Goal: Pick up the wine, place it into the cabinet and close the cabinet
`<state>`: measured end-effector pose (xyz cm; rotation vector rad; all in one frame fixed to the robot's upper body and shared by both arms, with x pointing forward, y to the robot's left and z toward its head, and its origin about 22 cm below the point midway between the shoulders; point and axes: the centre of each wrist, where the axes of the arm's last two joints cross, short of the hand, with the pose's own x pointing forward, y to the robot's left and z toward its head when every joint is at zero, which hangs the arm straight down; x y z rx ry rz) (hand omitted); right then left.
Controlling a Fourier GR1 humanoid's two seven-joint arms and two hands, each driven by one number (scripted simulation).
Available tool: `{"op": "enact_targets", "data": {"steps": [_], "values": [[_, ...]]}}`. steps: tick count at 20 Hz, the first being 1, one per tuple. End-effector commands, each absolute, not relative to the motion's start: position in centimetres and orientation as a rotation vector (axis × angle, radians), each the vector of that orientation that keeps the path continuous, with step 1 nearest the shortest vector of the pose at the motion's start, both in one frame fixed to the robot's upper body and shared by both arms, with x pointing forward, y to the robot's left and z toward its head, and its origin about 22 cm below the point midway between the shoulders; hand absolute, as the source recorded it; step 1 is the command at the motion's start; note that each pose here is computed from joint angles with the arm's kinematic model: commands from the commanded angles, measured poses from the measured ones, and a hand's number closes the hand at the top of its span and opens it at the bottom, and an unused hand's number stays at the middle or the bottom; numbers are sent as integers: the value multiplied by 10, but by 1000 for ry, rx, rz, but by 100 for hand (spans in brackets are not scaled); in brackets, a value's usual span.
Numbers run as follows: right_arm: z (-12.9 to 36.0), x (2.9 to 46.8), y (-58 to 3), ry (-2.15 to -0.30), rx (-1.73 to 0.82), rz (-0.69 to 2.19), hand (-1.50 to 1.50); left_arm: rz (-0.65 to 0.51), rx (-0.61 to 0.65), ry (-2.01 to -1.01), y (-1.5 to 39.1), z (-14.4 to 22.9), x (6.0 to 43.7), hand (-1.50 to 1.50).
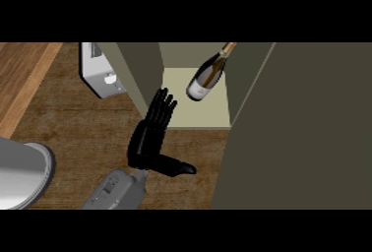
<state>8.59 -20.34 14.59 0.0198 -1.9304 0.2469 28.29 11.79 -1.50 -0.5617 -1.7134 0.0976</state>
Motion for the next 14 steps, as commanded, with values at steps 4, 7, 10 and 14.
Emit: {"op": "enact_targets", "data": {"steps": [4, 7, 10, 14], "values": [[194, 54, -203, -1905, 189, 296, -150, 148, -571, -1715, 159, -18, 252, -150], [188, 59, -201, -1901, 230, 349, -150, 163, -576, -1741, 185, -9, 243, -150], [196, 58, -202, -1881, 334, 377, -150, 145, -531, -1764, 202, -19, 243, -150], [179, 54, -198, -1763, 449, 552, 150, 154, -491, -1819, 221, -14, 237, -150]]}}
